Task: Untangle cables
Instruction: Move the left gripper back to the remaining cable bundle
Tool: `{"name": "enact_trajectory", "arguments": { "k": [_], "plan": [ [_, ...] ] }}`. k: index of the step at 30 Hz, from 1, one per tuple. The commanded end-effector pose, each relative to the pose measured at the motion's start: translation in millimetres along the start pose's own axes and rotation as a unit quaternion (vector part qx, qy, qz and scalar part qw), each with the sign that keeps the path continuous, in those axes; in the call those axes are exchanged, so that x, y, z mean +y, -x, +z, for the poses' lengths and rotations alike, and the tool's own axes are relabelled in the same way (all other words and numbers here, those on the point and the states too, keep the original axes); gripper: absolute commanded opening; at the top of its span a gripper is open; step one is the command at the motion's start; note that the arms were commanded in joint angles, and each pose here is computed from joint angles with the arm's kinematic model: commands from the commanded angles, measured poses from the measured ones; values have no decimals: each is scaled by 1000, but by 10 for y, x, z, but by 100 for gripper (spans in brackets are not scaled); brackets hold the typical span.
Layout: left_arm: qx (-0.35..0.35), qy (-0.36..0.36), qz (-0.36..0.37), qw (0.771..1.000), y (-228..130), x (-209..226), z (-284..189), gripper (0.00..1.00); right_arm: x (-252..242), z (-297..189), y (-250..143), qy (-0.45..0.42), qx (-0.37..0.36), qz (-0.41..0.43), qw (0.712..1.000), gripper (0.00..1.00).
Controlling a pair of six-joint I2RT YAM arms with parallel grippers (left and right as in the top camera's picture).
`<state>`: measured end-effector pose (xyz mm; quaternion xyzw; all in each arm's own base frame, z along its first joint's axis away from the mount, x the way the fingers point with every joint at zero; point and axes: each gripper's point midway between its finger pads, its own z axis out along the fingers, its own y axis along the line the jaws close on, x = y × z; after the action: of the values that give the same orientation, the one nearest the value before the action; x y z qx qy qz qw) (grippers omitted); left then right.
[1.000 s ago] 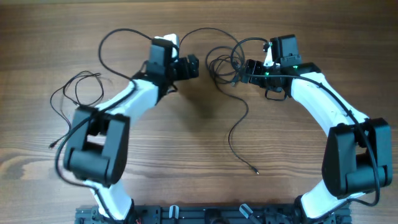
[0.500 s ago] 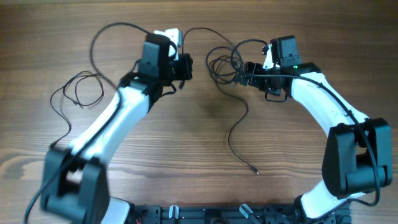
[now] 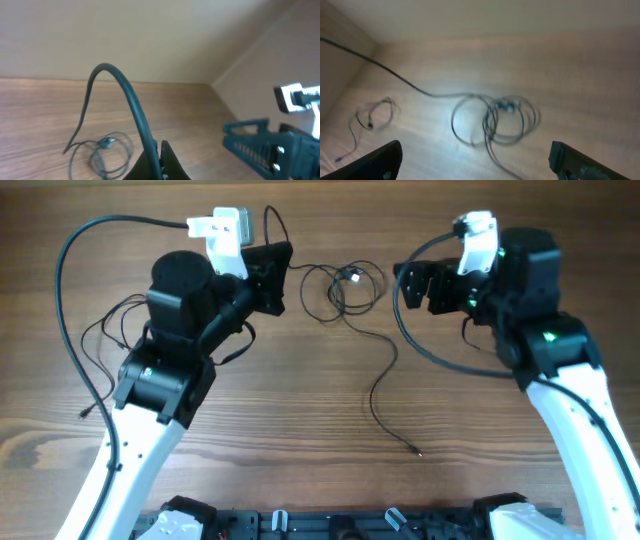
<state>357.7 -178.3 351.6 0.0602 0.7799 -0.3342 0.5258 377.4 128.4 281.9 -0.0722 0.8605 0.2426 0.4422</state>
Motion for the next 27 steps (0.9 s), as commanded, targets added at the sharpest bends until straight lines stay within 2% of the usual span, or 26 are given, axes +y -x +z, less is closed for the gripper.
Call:
{"name": "enact_trajectory", "arguments": {
  "k": [1,3,7,9,11,17,24,27],
  "plan": [
    [-19,-96,23,995,149,-440,-206,4,265,-92,96,67,-16,-95,993,94],
    [-85,-141,38,986,476,-707,-439,4,503,-124,-10,143,-6,-149,978,88],
    [-181,-198,34,963,928,-1049,-859,4,551,-45,-86,167,0,-177,970,89],
    [-205,-212,40,955,1025,-1133,-982,4,678,-27,-119,216,-2,-197,956,90],
    [-217,-218,46,950,1068,-1167,-1027,4,863,-49,-170,288,-6,-211,934,92],
    [-232,-225,52,945,1123,-1207,-1076,4,1214,288,-591,380,46,-216,898,96],
    [-230,-225,52,945,1118,-1203,-1070,4,1629,781,-1030,433,65,-252,863,96],
    [-229,-224,51,946,1113,-1200,-1066,4,1720,1102,-1180,419,56,-277,863,100]
  ]
}}
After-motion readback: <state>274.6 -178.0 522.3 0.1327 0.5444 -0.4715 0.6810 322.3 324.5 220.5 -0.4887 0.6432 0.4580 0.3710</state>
